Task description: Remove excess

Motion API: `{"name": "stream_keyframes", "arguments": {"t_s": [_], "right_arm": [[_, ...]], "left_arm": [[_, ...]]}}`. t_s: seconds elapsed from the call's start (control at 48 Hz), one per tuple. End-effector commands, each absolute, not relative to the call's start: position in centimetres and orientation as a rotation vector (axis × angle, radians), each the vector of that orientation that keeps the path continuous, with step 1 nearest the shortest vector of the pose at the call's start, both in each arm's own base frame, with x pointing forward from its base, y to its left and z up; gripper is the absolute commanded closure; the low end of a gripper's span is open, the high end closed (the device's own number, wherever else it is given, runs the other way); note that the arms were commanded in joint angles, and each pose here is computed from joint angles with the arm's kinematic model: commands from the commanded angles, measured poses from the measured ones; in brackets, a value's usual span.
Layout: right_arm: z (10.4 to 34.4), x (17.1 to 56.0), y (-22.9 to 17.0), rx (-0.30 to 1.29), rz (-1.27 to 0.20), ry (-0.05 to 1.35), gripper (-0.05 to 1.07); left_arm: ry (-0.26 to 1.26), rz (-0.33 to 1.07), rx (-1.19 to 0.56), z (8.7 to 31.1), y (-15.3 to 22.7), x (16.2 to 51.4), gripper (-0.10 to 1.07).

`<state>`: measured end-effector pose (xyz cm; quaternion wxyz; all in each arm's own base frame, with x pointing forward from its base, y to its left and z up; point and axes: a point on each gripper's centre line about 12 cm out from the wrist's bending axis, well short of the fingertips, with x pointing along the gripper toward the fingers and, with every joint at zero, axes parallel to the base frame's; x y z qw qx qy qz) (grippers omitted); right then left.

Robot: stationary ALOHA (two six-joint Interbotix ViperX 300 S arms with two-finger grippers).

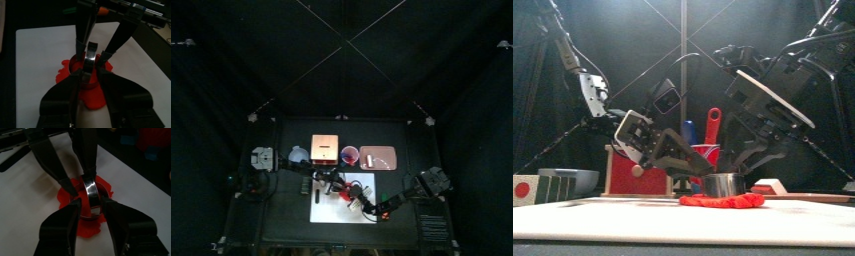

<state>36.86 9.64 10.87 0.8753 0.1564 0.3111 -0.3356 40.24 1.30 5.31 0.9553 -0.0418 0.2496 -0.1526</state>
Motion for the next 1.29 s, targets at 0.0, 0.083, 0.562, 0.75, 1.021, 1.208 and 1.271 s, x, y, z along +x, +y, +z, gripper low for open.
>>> {"name": "stream_keyframes", "arguments": {"t_s": [0.0,0.083,0.562,0.75,1.021,1.208,1.271], "right_arm": [[12.9,37.2,9.8,0.359,-0.686,0.606,0.21],[13.0,37.2,9.8,0.354,-0.684,0.601,0.20],[13.5,37.1,9.8,0.350,-0.676,0.587,0.20],[13.6,37.1,9.7,0.342,-0.677,0.584,0.20],[14.4,36.5,9.2,0.328,-0.684,0.560,0.20],[14.8,36.4,9.1,0.316,-0.688,0.542,0.20],[14.9,36.4,9.0,0.309,-0.698,0.537,0.20]], "left_arm": [[0.564,-0.289,-0.088,4.7,1.6,39.3,0.16],[0.543,-0.289,-0.080,5.5,1.6,39.5,0.12],[0.423,-0.320,0.038,10.5,1.5,39.7,0.11],[0.418,-0.321,0.039,10.7,1.5,39.7,0.11],[0.372,-0.317,0.055,12.8,1.4,39.2,0.11],[0.347,-0.305,0.062,14.0,1.6,38.6,0.11],[0.340,-0.304,0.063,14.3,1.6,38.6,0.11]]}}
